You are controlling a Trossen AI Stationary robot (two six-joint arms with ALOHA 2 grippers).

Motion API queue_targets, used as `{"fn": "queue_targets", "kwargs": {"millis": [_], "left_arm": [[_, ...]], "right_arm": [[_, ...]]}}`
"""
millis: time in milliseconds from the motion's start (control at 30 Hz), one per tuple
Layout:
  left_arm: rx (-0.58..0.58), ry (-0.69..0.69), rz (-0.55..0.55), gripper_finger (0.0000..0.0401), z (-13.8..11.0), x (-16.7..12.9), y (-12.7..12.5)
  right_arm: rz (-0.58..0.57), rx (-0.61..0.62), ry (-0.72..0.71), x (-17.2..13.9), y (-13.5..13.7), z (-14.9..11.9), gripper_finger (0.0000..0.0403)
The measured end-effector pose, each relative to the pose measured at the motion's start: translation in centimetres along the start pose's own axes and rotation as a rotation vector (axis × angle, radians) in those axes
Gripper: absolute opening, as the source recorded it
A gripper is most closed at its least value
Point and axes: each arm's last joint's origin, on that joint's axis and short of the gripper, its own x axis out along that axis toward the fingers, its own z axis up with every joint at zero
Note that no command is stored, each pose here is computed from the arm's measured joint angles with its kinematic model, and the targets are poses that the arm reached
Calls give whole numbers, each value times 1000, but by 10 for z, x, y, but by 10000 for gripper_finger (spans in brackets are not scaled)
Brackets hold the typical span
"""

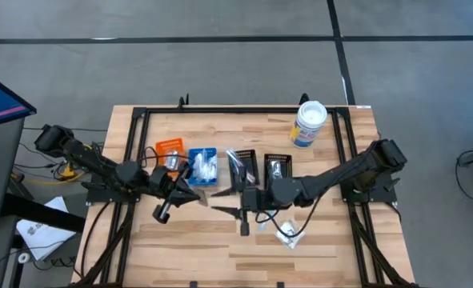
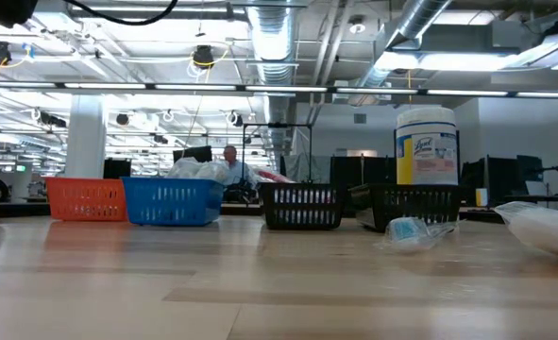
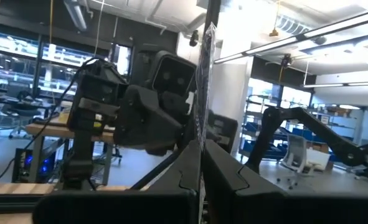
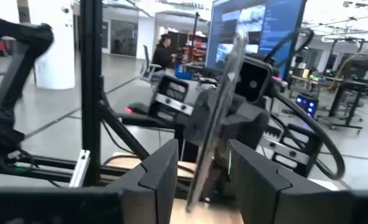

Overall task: Pick & Place Travel size toiletries
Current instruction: Put the black comb into the right black bin

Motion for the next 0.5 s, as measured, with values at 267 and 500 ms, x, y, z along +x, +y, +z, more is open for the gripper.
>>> {"fn": "queue_targets", "kwargs": {"millis": [267, 500], "left_arm": [[18, -3, 2, 0, 0, 0, 0], [18, -3, 3, 0, 0, 0, 0]], "right_arm": [[-25, 63, 21, 3, -10, -3, 123], [-37, 64, 17, 4, -13, -3, 174]]}}
